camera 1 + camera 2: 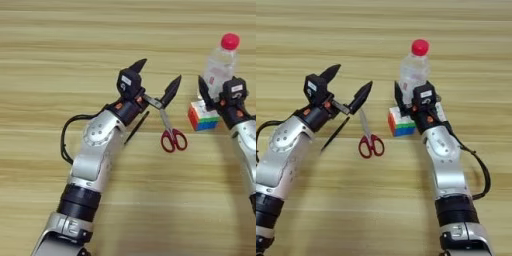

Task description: Move the objects on the table

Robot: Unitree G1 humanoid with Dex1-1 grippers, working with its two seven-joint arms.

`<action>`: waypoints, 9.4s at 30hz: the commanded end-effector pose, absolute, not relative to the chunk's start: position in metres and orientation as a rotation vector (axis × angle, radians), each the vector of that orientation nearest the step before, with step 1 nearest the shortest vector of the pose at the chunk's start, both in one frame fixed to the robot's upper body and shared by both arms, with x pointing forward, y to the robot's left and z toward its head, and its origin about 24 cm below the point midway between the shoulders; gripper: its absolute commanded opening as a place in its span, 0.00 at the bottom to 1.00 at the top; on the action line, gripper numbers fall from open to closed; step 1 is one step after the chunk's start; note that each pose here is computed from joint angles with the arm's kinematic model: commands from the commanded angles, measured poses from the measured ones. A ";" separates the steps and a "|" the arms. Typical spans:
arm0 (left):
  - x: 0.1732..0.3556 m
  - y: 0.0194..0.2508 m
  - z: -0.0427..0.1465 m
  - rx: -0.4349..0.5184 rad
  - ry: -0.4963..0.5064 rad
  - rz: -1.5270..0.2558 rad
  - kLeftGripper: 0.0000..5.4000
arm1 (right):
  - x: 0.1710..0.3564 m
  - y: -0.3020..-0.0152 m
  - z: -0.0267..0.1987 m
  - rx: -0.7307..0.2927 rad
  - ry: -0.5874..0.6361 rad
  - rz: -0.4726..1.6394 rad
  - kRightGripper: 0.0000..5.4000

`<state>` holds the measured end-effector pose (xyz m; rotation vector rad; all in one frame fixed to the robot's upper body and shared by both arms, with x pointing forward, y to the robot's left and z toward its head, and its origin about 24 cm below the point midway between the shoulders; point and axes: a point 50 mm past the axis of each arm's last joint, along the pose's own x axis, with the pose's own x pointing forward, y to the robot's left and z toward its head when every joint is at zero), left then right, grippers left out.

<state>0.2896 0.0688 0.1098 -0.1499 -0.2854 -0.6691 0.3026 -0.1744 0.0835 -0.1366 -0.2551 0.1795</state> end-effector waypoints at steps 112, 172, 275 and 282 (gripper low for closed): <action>0.340 0.160 0.051 -0.068 -0.163 -0.114 1.00 | 0.280 -0.257 0.016 -0.231 0.056 -0.174 0.99; 0.342 0.162 0.045 -0.072 -0.142 -0.105 1.00 | 0.225 -0.209 0.009 -0.083 -0.134 -0.211 0.99; 0.342 0.153 0.041 -0.077 -0.126 -0.126 1.00 | 0.282 -0.159 0.018 -0.039 0.030 0.296 0.82; 0.342 0.153 0.041 -0.077 -0.128 -0.126 1.00 | 0.282 -0.160 0.017 -0.039 0.035 0.295 0.66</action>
